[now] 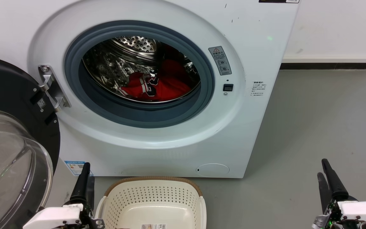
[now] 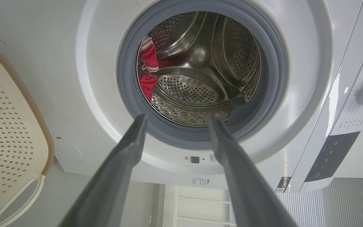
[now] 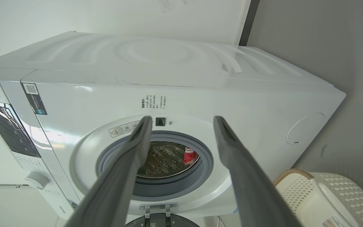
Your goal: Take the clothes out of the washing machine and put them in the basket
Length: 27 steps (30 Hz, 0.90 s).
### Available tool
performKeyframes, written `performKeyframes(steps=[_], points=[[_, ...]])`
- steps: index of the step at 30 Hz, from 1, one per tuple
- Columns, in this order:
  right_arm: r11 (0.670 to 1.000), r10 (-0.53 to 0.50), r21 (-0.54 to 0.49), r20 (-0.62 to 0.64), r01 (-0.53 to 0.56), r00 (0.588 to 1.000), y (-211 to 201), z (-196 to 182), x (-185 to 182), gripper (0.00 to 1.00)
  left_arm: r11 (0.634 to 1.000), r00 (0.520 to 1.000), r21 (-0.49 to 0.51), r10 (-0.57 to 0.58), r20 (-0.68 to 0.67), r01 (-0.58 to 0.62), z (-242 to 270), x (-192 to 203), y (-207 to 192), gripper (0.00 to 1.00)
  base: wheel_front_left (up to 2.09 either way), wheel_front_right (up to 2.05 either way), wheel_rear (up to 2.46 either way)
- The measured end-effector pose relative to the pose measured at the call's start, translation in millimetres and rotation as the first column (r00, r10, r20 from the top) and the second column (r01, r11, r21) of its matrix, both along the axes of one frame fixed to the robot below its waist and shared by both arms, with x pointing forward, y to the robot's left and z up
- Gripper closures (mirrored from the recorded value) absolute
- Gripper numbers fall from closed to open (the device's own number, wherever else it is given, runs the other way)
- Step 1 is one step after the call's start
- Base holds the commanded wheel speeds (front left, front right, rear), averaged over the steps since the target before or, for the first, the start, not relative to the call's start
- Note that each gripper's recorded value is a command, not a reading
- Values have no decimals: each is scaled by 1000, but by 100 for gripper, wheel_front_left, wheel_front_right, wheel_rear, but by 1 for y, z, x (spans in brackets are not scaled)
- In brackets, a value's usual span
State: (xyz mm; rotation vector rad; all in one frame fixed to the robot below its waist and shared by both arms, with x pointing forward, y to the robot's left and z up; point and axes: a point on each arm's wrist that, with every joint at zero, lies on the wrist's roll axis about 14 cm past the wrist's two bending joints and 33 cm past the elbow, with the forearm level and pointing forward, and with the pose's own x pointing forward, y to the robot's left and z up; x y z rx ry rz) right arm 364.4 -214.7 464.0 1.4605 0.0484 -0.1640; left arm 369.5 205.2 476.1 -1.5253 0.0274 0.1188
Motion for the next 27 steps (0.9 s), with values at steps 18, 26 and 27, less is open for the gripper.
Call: performKeyframes(steps=[18,26,27], points=[[852,43,-523,76,3,996,-6,44,7,0,946,992,300,123,16,-122,18,-3,41,0,0,0,0],[718,78,-695,123,29,989,0,68,7,0,861,991,492,131,39,-133,42,1,39,0,0,0,0],[702,84,-712,128,33,988,2,70,7,0,850,991,512,126,36,-126,43,1,36,0,0,0,0]])
